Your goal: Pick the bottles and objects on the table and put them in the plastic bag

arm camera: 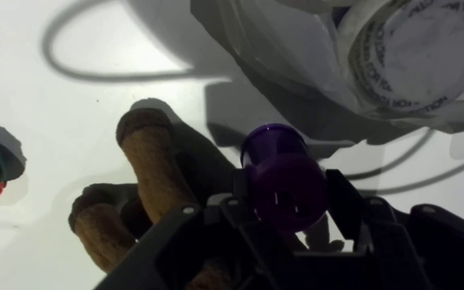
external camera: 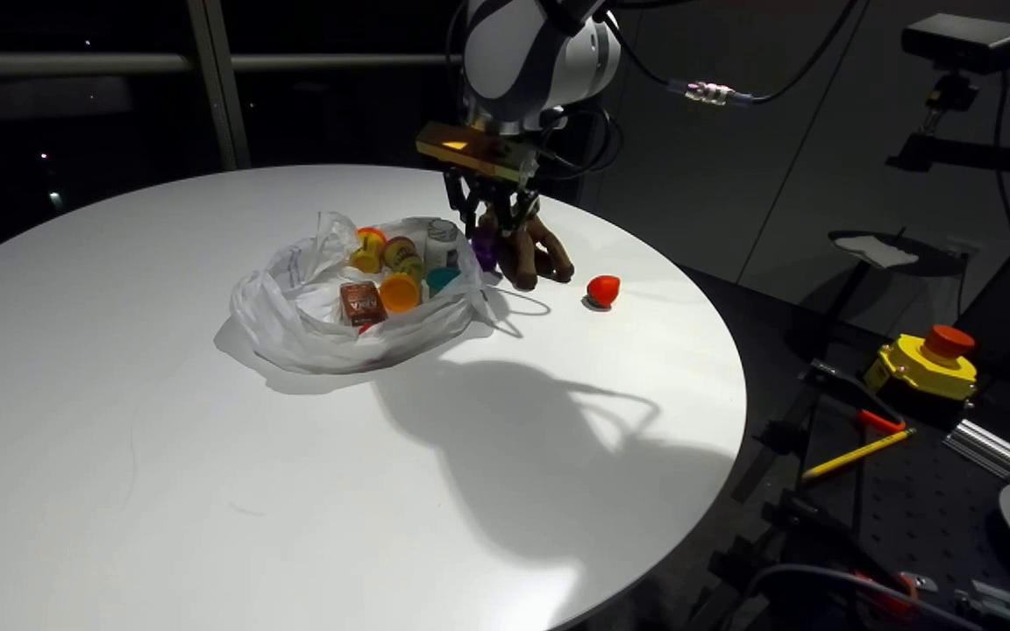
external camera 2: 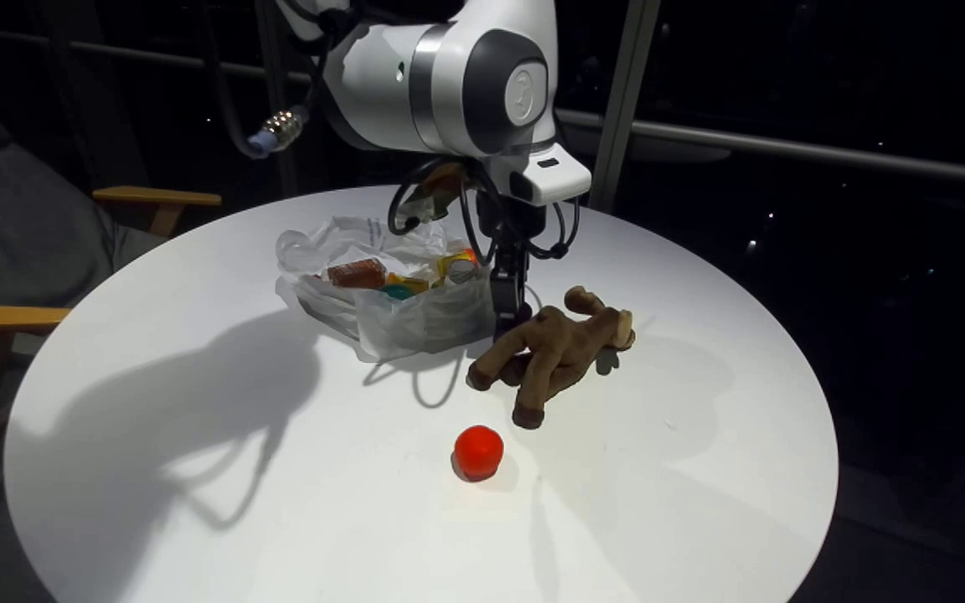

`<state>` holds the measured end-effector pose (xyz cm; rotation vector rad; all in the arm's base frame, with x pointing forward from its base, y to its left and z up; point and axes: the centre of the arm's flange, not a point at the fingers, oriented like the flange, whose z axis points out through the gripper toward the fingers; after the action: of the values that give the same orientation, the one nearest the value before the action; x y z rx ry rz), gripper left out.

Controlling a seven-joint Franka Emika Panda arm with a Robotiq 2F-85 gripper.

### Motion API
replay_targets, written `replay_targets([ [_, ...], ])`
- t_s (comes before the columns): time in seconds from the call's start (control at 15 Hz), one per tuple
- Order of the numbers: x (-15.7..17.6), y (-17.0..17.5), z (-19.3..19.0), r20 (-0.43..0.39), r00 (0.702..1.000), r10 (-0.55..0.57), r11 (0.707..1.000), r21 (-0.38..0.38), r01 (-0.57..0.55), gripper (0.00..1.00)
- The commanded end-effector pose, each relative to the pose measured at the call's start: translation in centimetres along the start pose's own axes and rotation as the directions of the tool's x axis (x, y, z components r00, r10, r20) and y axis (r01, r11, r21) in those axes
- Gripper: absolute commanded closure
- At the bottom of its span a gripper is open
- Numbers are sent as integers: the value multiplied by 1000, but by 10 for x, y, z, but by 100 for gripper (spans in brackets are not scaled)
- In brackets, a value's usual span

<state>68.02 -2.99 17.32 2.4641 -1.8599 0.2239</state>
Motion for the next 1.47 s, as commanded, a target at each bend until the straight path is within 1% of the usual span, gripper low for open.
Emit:
replay_targets([
  [0.0, 1, -14, -10, 1, 1000, 8, 1000, 16, -8, 80],
  [0.07, 0, -18, -23, -15, 1000, 1, 999, 33, 0, 80],
  [0.13, -4, -25, -45, -23, 1000, -10, 998, 56, 12, 80],
  [0.27, -23, -36, -89, -53, 997, -52, 993, 105, 57, 80],
  [0.47, -70, -51, -144, -105, 981, -161, 967, 181, 178, 80],
  [0.6, -99, -63, -153, -105, 967, -232, 944, 214, 250, 80],
  [0.8, -133, -68, -140, -74, 947, -314, 919, 225, 322, 80],
  [0.93, -142, -69, -118, -62, 934, -353, 911, 207, 358, 80],
  [1.13, -145, -64, -86, -50, 919, -391, 904, 169, 394, 80],
  [1.4, -137, -57, -58, -16, 911, -411, 902, 134, 410, 80],
])
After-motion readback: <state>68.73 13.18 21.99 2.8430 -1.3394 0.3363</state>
